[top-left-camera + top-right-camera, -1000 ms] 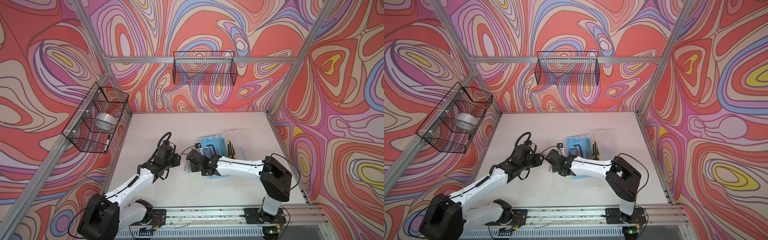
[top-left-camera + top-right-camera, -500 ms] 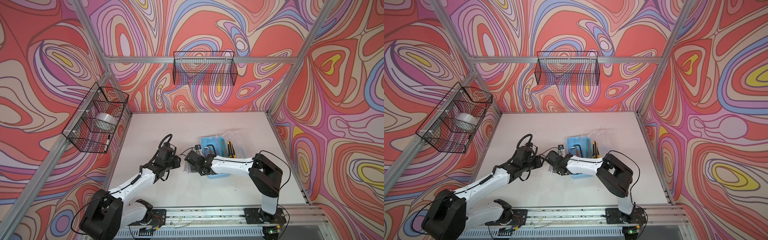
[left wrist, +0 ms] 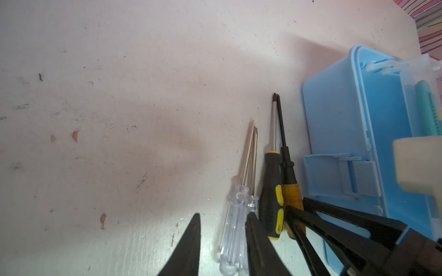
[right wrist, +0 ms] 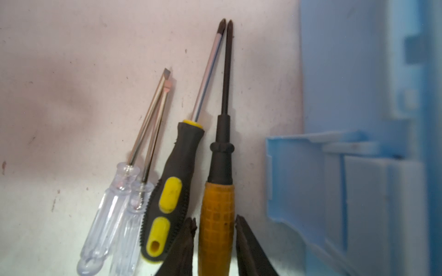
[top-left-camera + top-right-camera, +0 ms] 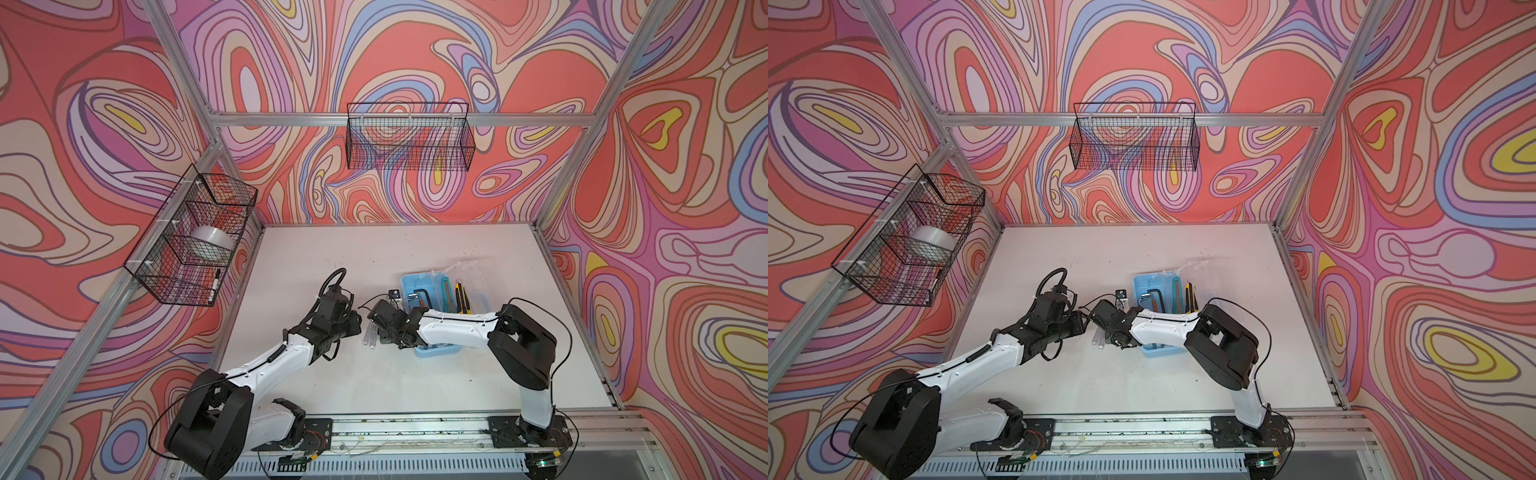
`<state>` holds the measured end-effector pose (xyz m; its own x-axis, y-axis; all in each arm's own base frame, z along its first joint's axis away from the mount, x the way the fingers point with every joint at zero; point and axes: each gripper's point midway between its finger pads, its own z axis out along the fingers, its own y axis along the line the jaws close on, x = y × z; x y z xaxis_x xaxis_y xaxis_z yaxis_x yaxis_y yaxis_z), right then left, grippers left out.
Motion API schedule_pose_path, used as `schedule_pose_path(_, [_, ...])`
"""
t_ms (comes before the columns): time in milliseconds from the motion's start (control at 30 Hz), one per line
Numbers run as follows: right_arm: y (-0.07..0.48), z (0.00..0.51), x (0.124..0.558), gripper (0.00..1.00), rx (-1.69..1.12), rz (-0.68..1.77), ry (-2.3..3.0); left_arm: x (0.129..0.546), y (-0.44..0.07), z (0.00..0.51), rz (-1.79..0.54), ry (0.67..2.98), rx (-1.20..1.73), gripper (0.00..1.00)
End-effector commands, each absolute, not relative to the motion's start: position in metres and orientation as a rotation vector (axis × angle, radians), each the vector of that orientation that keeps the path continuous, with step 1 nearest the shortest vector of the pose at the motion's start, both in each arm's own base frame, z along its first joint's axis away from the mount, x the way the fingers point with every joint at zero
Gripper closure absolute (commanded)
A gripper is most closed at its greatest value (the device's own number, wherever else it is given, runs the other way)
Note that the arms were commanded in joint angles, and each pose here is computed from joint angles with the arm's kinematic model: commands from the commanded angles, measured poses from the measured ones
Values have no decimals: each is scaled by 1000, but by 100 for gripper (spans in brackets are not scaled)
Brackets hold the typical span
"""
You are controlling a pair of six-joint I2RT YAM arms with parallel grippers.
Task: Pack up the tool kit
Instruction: 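Lower the right gripper onto the yellow-handled screwdriver and close it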
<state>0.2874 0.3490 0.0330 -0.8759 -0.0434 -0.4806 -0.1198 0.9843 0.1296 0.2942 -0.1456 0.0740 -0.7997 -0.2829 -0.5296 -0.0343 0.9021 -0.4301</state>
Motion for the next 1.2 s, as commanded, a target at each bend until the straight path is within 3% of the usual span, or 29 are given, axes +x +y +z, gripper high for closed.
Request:
schedule_pose_path(0, [349, 25, 292, 69, -108, 202, 2650, 299, -148, 75, -554, 2438, -209, 68])
schedule_pose_path(767, [353, 3, 290, 72, -162, 125, 2735, 297, -149, 68, -566, 2450, -213, 68])
schedule_pose_path(833, [355, 4, 290, 79, -158, 133, 2736, 297, -148, 68, -560, 2449, -211, 68])
schedule_pose_path(1100, [356, 17, 291, 82, -154, 153, 2721, 297, -150, 68, -570, 2445, -204, 68])
schedule_pose_path(1167, [355, 24, 292, 88, -155, 165, 2708, 297, -150, 68, -570, 2446, -207, 68])
